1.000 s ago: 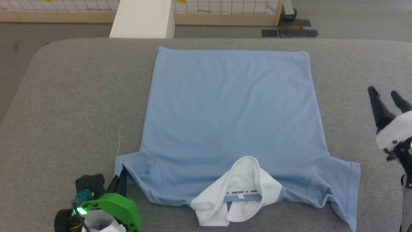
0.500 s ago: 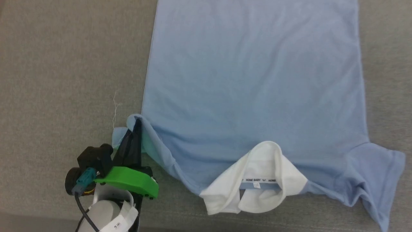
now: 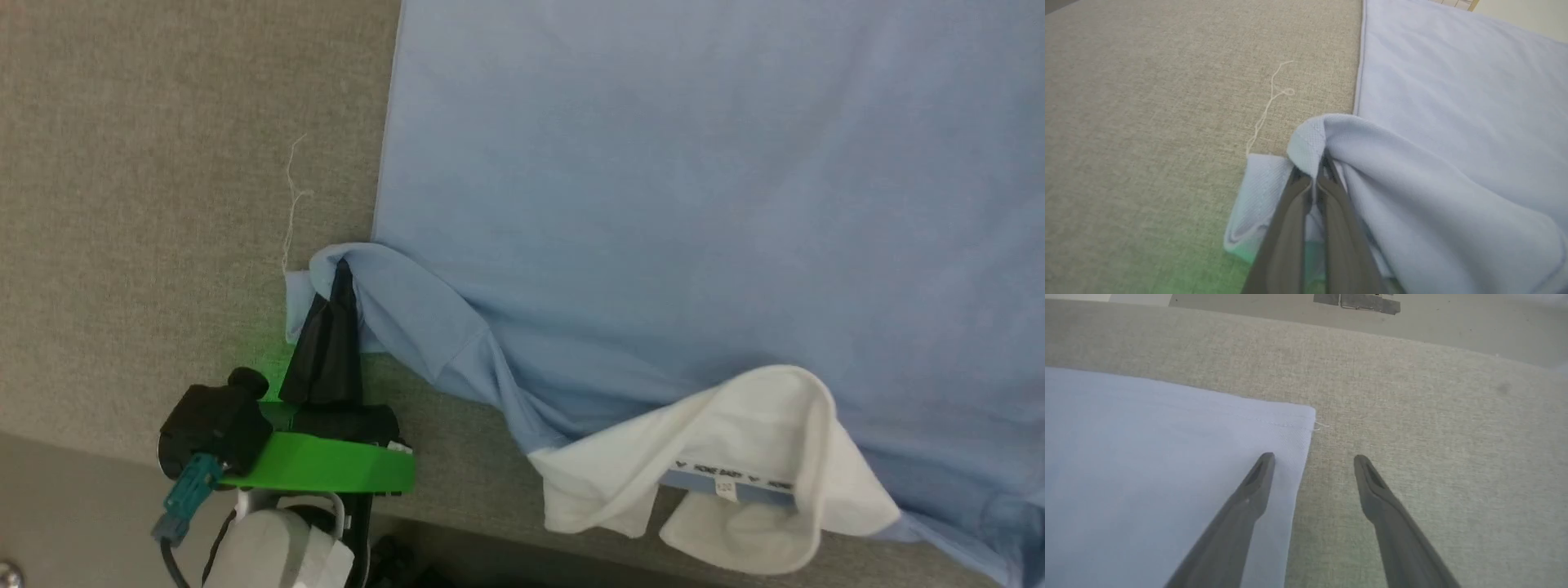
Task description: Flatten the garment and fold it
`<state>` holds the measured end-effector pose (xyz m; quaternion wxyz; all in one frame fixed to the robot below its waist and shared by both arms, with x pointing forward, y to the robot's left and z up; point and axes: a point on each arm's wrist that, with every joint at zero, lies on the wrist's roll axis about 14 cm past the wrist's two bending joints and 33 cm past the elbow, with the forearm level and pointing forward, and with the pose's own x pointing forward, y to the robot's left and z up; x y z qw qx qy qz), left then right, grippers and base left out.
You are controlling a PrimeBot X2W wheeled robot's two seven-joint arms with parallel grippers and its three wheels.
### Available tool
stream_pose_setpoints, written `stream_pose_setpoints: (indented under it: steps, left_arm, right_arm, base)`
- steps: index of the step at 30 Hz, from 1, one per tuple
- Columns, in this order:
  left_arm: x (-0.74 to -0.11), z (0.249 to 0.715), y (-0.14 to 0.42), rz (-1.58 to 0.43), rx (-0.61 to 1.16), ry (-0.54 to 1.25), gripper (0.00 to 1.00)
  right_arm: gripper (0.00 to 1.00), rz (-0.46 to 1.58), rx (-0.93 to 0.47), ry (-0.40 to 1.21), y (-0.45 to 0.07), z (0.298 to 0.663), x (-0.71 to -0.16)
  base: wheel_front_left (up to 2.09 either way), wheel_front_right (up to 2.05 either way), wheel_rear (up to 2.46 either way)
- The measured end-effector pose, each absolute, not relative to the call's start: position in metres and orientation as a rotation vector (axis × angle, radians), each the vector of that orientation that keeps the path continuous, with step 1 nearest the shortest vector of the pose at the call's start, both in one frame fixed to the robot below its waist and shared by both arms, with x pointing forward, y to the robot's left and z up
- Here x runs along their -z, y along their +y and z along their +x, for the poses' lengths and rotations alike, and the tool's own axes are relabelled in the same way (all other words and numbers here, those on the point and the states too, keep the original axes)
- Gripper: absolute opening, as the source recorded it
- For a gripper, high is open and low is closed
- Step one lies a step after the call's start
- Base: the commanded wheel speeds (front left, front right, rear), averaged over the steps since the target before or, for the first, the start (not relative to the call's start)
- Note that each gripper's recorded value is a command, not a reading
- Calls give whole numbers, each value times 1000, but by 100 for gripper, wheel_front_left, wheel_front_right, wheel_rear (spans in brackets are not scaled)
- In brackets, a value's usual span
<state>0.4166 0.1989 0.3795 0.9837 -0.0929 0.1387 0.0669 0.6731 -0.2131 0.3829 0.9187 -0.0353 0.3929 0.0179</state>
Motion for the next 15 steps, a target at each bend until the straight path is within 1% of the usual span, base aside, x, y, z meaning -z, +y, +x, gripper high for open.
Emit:
stream_pose_setpoints:
  steps: [3,6,9,10,11,15]
  left_arm:
    - [-372,414,204,-177,-154,298,0]
    - [-368,412,208,-169,-170,305,0]
    - [-366,409,212,-160,-185,308,0]
    - [-366,409,213,-157,-189,311,0]
    - [-366,408,214,-155,-191,312,0]
    - [-366,406,215,-154,-193,314,0]
  right_arm:
    - [100,-81,-71,843,-198,678,-359]
    - [100,-109,-82,842,-194,688,-353]
    - [100,-130,-94,866,-190,691,-346]
    - [43,-132,-97,871,-189,692,-345]
    - [0,-137,-98,876,-189,692,-345]
    - [0,-136,-107,883,-187,691,-351]
  base:
    - [0,0,0]
    - [0,0,0]
    - [0,0,0]
    - [0,0,0]
    - [0,0,0]
    - [0,0,0]
